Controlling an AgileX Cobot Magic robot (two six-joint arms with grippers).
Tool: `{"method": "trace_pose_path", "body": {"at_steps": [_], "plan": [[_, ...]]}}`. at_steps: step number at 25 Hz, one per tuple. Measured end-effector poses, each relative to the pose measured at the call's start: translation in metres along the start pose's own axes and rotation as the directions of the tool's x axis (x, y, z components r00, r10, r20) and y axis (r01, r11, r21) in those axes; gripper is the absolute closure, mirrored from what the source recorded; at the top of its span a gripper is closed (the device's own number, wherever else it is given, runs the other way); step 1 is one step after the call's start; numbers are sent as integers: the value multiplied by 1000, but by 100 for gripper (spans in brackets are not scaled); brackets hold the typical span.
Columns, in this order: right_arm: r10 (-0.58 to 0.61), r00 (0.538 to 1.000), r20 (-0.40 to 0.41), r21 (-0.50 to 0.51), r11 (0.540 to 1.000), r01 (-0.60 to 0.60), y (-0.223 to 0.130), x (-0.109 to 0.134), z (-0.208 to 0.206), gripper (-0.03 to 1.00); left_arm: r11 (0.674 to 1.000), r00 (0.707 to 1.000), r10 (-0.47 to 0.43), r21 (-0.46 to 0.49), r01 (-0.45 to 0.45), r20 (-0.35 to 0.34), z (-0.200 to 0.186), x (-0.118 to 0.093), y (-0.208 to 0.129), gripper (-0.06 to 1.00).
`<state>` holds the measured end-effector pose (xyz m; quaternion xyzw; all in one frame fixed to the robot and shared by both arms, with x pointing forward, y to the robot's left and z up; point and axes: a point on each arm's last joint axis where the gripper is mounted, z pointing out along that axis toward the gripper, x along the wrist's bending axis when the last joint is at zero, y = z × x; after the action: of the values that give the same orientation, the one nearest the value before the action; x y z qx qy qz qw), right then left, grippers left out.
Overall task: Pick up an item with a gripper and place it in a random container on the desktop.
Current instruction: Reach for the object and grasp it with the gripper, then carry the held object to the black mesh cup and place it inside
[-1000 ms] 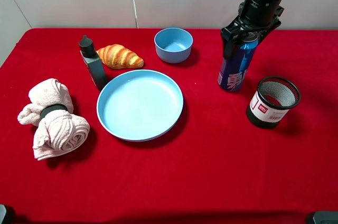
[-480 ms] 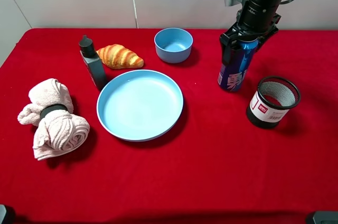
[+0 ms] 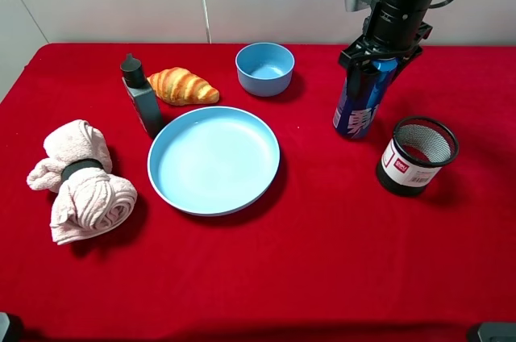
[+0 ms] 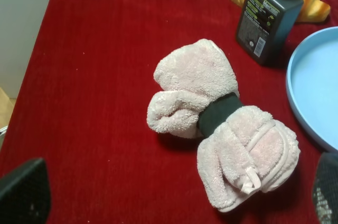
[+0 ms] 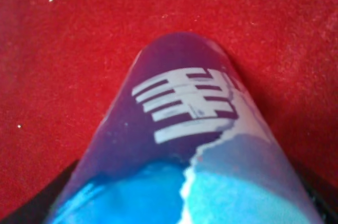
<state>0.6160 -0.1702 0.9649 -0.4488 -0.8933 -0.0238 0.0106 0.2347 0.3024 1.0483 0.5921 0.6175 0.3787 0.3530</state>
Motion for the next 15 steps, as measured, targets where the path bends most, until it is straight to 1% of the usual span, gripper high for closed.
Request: {"method": "trace_pose_path", "body": {"at_steps": [15], "plan": [[3, 1000, 0, 0, 1000, -3, 0, 0, 0, 47, 1000, 1000, 0, 0, 0, 0, 0, 0, 0, -5]]}}
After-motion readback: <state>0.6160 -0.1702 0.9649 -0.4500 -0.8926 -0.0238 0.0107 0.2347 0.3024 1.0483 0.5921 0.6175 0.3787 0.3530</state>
